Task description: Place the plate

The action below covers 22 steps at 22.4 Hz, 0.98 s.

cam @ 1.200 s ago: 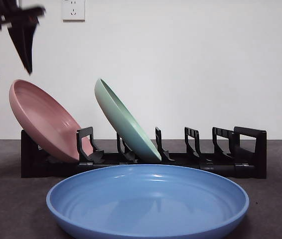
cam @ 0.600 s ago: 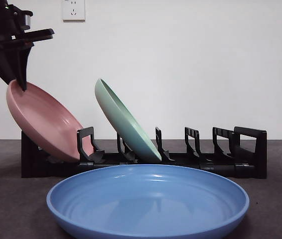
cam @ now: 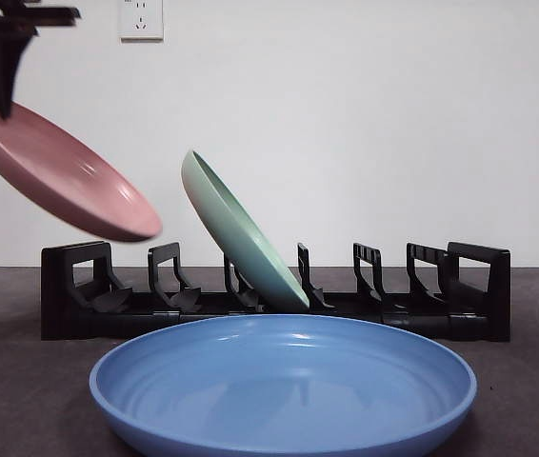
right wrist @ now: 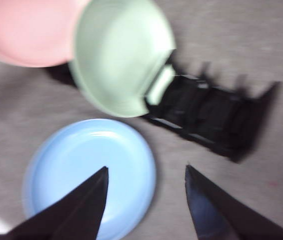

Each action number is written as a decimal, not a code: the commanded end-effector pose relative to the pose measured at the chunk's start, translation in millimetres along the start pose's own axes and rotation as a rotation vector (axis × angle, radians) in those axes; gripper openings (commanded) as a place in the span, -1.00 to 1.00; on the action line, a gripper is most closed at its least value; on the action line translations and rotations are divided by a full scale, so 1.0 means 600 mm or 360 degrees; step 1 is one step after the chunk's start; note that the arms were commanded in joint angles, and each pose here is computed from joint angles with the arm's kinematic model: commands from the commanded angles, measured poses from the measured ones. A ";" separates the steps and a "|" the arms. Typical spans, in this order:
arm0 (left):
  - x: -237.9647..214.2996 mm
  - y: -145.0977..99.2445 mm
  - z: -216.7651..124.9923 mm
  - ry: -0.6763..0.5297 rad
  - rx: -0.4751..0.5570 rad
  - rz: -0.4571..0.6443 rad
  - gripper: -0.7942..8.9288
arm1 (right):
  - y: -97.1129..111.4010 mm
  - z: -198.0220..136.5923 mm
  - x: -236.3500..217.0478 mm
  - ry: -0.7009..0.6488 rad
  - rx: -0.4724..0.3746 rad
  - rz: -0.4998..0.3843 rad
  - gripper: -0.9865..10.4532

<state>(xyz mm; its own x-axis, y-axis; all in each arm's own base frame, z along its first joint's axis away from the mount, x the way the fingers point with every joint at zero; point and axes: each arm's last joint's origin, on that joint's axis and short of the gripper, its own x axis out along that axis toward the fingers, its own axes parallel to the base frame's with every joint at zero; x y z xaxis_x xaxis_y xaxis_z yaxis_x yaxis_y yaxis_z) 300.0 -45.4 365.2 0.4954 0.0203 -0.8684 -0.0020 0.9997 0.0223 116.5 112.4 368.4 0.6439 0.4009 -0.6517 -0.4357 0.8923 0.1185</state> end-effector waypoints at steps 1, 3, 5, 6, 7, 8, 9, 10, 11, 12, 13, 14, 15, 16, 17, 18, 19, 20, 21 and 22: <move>-0.048 0.010 -0.007 -0.0083 0.0003 0.0002 -0.80 | -0.001 0.006 -0.004 -0.0045 -0.0059 -0.0123 -0.40; -0.082 0.019 -0.028 -0.0089 -0.0008 0.0006 -0.80 | -0.007 0.006 -0.004 -0.0063 -0.0107 -0.0265 -0.40; -0.111 0.024 -0.046 -0.0125 -0.0012 0.0002 -0.80 | -0.013 0.007 -0.004 -0.0073 -0.0108 -0.0328 -0.40; -0.121 0.026 -0.054 -0.0147 -0.0015 -0.0001 -0.80 | -0.015 0.008 -0.004 -0.0074 -0.0104 -0.0342 -0.40; -0.131 0.027 -0.062 -0.0165 -0.0017 -0.0003 -0.80 | -0.016 0.008 -0.004 -0.0074 -0.0105 -0.0351 -0.40; -0.140 0.029 -0.071 -0.0183 -0.0021 -0.0007 -0.80 | -0.018 0.009 -0.003 -0.0073 -0.0105 -0.0361 -0.40; -0.148 0.031 -0.082 -0.0198 -0.0028 -0.0010 -0.80 | -0.021 0.009 -0.003 -0.0073 -0.0102 -0.0371 -0.40; -0.153 0.033 -0.091 -0.0203 -0.0034 -0.0016 -0.80 | -0.022 0.010 -0.003 -0.0073 -0.0096 -0.0379 -0.40; -0.160 0.034 -0.103 -0.0205 -0.0040 -0.0023 -0.80 | -0.024 0.010 -0.003 -0.0072 -0.0093 -0.0388 -0.40; -0.164 0.036 -0.115 -0.0206 -0.0051 -0.0036 -0.80 | -0.026 0.011 -0.003 -0.0072 -0.0089 -0.0395 -0.40; -0.167 0.037 -0.125 -0.0209 -0.0060 -0.0051 -0.80 | -0.027 0.011 -0.003 -0.0072 -0.0087 -0.0400 -0.40; -0.169 0.038 -0.138 -0.0211 -0.0071 -0.0065 -0.80 | -0.028 0.011 -0.002 -0.0072 -0.0084 -0.0405 -0.40; -0.170 0.039 -0.149 -0.0209 -0.0084 -0.0071 -0.80 | -0.029 0.011 -0.002 -0.0073 -0.0081 -0.0410 -0.40; -0.171 0.041 -0.162 -0.0208 -0.0104 -0.0078 -0.80 | -0.029 0.012 -0.002 -0.0074 -0.0078 -0.0413 -0.40; -0.170 0.042 -0.176 -0.0201 -0.0115 -0.0089 -0.80 | -0.030 0.012 -0.002 -0.0074 -0.0077 -0.0417 -0.40; -0.169 0.043 -0.190 -0.0196 -0.0125 -0.0108 -0.80 | -0.031 0.012 -0.002 -0.0074 -0.0078 -0.0421 -0.40; -0.167 0.044 -0.201 -0.0191 -0.0142 -0.0125 -0.80 | -0.032 0.012 -0.002 -0.0075 -0.0080 -0.0428 -0.40; -0.164 0.044 -0.214 -0.0185 -0.0159 -0.0153 -0.80 | -0.032 0.013 -0.002 -0.0075 -0.0085 -0.0432 -0.40; -0.159 0.044 -0.228 -0.0177 -0.0178 -0.0190 -0.80 | -0.033 0.013 -0.002 -0.0075 -0.0090 -0.0435 -0.40; -0.154 0.044 -0.238 -0.0172 -0.0194 -0.0226 -0.80 | -0.033 0.013 -0.002 -0.0074 -0.0091 -0.0437 -0.40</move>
<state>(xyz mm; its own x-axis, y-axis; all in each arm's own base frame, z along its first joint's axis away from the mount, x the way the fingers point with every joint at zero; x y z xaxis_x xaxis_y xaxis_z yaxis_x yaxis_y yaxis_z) 129.8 -19.1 375.5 0.5782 -0.0933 -0.8105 -0.0119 0.9924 -0.1227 128.4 94.1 367.7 0.7606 0.1488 -0.6320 -0.2678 0.9586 -0.0966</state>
